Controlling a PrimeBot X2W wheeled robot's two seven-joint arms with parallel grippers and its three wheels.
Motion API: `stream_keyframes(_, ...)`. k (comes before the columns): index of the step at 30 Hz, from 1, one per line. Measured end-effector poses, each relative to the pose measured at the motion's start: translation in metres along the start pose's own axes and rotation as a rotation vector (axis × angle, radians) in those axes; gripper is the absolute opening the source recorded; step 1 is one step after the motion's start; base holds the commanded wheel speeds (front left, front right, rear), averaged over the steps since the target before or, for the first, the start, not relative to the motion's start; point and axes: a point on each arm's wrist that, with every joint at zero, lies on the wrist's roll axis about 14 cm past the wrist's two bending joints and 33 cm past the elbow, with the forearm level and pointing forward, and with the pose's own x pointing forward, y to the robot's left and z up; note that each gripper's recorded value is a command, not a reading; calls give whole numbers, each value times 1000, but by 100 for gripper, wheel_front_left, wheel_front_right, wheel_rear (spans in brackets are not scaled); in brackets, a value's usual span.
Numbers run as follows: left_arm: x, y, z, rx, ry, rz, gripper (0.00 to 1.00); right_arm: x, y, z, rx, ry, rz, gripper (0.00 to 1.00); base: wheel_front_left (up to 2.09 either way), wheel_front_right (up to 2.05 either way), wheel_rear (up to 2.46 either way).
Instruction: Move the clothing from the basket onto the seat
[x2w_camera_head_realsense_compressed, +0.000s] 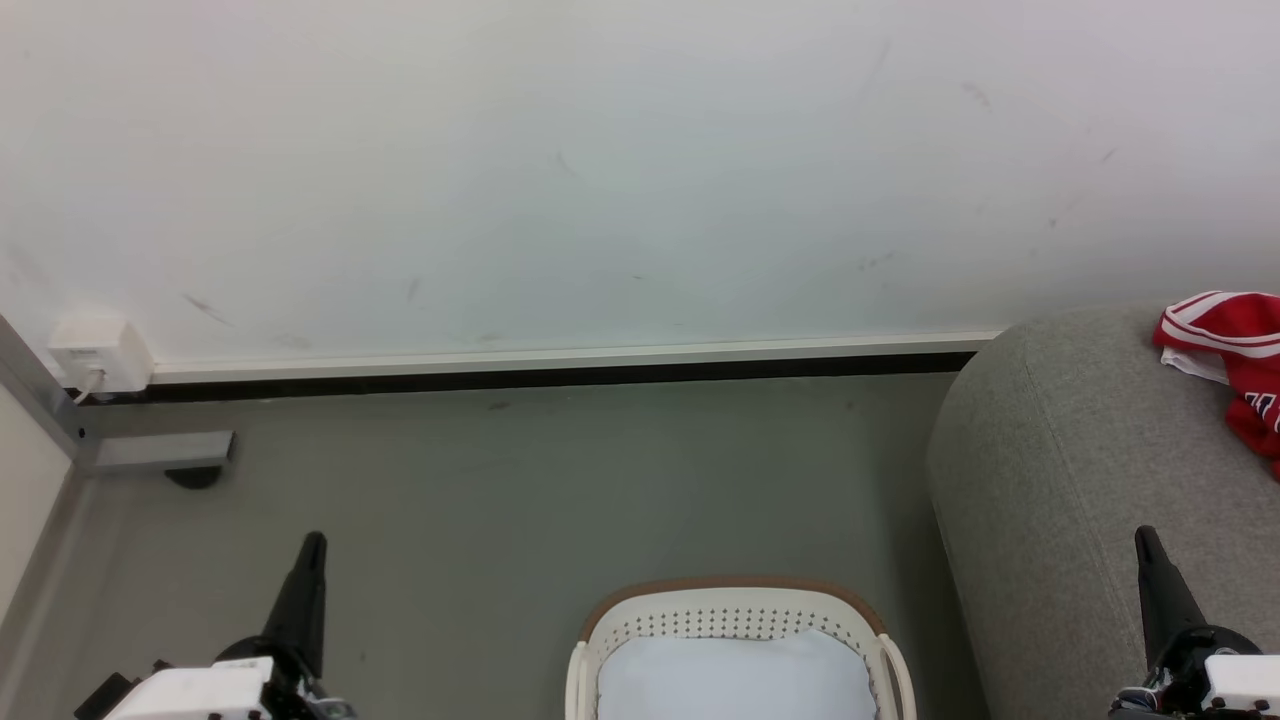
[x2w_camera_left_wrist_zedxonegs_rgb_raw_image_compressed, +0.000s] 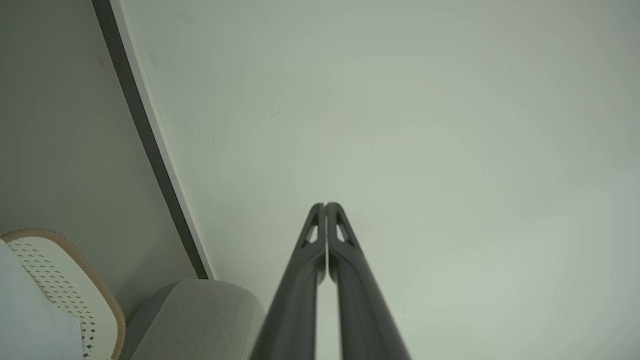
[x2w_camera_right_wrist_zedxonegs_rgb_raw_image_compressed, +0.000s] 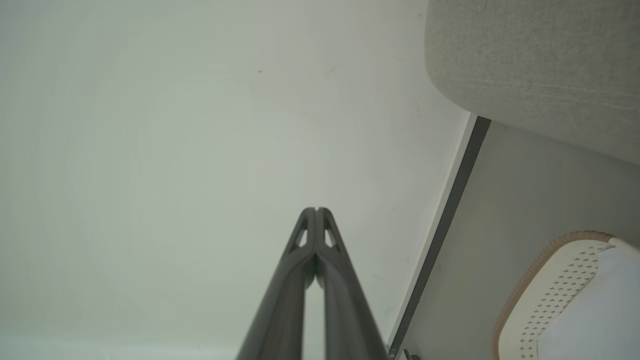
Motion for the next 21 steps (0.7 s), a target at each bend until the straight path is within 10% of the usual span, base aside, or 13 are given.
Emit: stream_keyframes(21,0,0,0,0,0,0,0,0,0,0,0,0,0,0,0,0,0)
